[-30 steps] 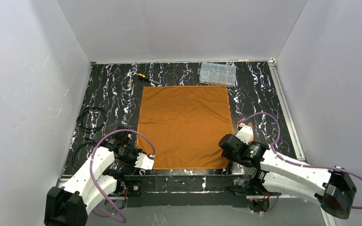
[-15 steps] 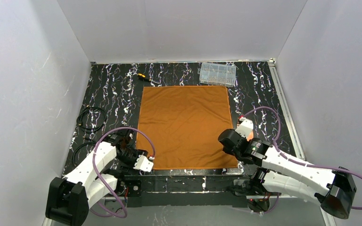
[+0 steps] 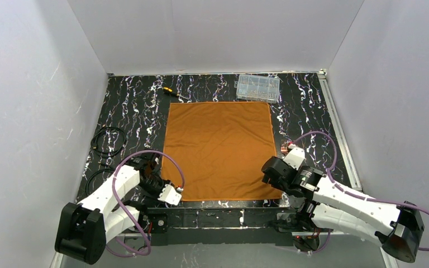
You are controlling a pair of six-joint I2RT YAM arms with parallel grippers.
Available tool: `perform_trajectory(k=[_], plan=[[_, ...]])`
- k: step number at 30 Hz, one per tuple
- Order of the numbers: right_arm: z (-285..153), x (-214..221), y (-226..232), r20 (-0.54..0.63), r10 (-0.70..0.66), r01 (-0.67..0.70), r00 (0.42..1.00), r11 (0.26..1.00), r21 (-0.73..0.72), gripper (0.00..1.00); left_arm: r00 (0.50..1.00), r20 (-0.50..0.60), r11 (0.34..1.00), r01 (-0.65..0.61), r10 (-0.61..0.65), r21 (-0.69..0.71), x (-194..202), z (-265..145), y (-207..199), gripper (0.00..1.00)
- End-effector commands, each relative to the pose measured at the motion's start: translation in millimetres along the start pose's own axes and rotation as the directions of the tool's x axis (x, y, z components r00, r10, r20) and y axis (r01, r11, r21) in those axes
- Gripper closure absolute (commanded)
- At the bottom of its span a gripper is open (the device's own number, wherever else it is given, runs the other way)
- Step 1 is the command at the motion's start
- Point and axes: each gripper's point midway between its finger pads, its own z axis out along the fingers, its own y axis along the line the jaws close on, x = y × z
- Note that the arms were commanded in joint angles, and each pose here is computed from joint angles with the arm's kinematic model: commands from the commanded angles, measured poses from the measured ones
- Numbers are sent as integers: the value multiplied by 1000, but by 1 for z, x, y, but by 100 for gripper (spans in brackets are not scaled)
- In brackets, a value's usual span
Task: Fold the napkin into a case and place the utensils inside
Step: Pick up the flattened napkin from the center of the board.
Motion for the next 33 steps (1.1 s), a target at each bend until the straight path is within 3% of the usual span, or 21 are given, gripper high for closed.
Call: perform_trajectory(k=[1,10,20,26,33], plan=[[1,10,-16,-25,23,-22,999,999,37,27,1000,0,1000,-14,14,15,1,3,0,74],[13,31,-27,-91,10,-4,996,997,73,24,1000,8,1000,12,-11,-18,-1,0,11,100],[25,47,-27,-126,15,-7,992,998,61,31,996,53,994,79,-75,-78,-13,-12,29,100],[29,46,-28,-118,10,-2,993,997,75,46,996,39,993,81,-78,-87,-12,-14,28,100],[24,30,-19,-77,-1,7,997,998,70,75,989,34,984,144,-141,-105,-12,-21,35,100]])
